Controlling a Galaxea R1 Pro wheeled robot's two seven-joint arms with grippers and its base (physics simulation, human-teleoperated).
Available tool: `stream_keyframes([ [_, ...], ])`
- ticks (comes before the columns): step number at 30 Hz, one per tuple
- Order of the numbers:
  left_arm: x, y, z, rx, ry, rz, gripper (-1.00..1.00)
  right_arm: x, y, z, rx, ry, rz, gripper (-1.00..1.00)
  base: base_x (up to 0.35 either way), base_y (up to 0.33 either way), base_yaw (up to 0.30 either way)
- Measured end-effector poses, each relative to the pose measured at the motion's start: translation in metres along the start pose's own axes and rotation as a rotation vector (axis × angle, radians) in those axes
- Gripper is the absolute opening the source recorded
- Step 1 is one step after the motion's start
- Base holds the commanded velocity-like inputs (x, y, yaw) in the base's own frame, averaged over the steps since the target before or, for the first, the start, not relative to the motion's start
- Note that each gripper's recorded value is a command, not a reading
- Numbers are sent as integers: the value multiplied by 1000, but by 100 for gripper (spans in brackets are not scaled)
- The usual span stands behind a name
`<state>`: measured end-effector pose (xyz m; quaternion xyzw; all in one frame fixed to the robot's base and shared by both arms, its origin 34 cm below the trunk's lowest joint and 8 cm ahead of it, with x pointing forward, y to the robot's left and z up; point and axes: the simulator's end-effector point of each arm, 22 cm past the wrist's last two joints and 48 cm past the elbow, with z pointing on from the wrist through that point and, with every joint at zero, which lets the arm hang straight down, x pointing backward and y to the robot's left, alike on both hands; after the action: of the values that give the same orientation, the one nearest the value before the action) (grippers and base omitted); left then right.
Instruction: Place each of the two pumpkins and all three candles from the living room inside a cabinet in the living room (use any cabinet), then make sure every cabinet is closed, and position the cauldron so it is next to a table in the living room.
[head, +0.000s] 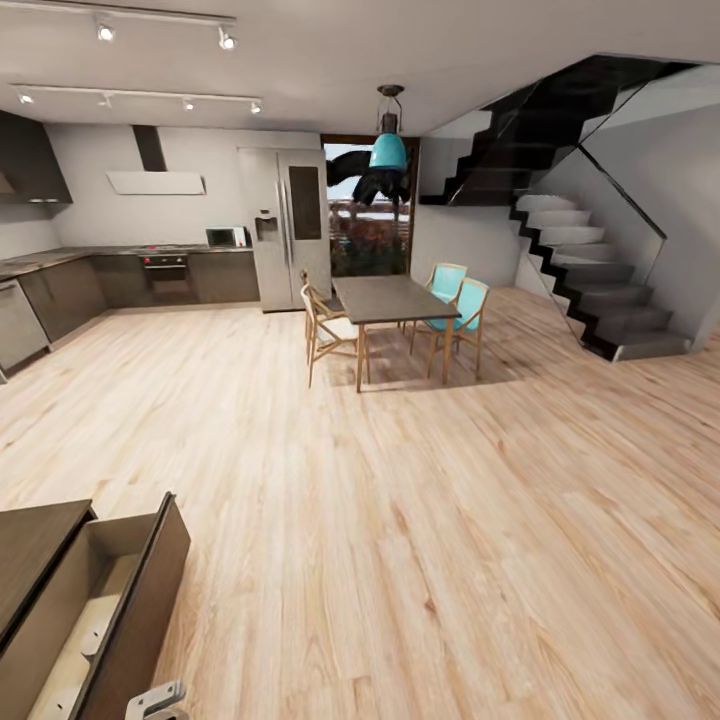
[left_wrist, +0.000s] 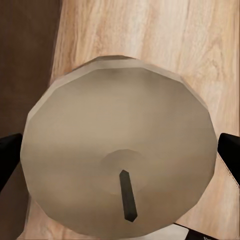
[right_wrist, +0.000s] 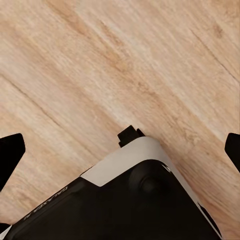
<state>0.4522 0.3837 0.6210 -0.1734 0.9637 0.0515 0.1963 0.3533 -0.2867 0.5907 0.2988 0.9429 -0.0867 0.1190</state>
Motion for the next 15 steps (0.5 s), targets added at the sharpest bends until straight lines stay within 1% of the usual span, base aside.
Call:
stream_keyframes([
  [15, 0, 0, 0, 0, 0, 0, -100, 1, 2, 0, -2, 1, 0, 100, 251, 0, 0],
])
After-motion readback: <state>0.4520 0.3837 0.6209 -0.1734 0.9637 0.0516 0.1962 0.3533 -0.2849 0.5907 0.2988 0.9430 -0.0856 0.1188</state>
